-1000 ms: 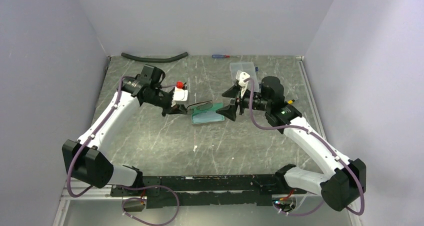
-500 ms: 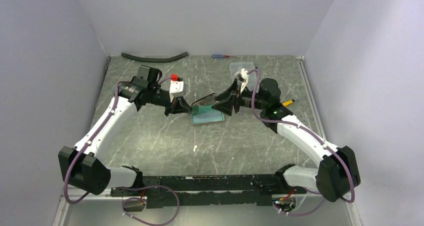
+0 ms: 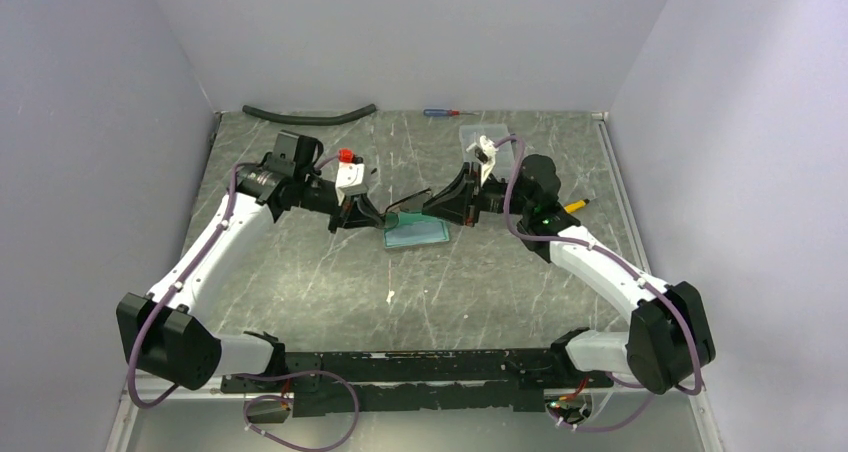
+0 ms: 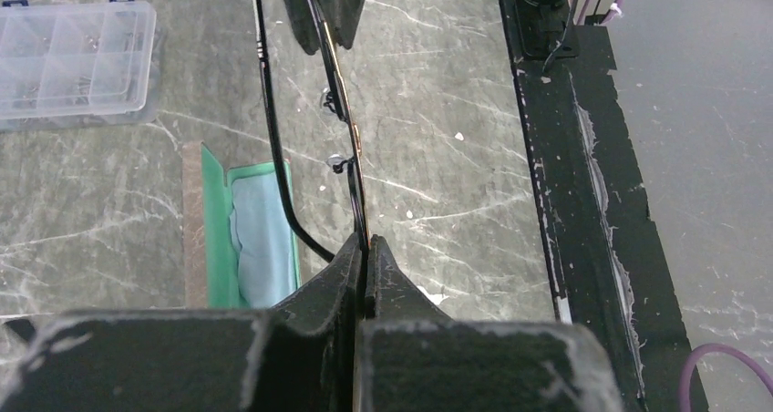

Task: Organize the sunglasses
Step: Fold the sunglasses.

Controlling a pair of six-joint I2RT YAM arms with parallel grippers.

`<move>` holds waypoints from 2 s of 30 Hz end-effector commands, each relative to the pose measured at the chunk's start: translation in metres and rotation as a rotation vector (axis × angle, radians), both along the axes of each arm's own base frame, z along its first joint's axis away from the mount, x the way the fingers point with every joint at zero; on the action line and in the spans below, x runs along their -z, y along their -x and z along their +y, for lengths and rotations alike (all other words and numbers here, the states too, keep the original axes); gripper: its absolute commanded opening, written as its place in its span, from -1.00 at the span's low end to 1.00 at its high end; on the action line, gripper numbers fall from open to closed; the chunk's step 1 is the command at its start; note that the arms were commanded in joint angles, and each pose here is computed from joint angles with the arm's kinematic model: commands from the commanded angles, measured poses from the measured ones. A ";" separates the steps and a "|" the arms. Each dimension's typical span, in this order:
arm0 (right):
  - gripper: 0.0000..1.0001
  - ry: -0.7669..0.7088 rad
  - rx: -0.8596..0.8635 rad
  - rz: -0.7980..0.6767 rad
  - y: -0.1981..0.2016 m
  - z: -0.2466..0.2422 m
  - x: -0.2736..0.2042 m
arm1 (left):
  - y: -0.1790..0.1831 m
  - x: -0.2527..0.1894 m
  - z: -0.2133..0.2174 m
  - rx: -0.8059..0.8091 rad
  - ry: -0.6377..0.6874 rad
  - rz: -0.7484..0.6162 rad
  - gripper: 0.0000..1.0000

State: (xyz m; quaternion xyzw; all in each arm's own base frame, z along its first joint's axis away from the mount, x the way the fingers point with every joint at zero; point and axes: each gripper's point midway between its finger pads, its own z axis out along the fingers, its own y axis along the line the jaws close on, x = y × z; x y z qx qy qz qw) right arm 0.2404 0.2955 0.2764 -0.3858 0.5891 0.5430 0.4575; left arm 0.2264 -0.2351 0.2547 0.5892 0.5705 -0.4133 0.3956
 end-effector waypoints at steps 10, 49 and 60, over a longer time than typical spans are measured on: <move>-1.00 -0.058 -0.131 -0.127 0.018 0.002 -0.032 | 0.011 -0.010 -0.006 0.089 0.061 0.003 -0.90; -1.00 0.002 -0.208 -0.159 0.031 0.027 -0.025 | -0.056 0.022 -0.022 -0.130 0.043 0.120 -0.14; -1.00 0.007 -0.045 0.038 -0.003 0.019 -0.005 | -0.034 0.007 -0.020 -0.068 0.080 0.055 -0.06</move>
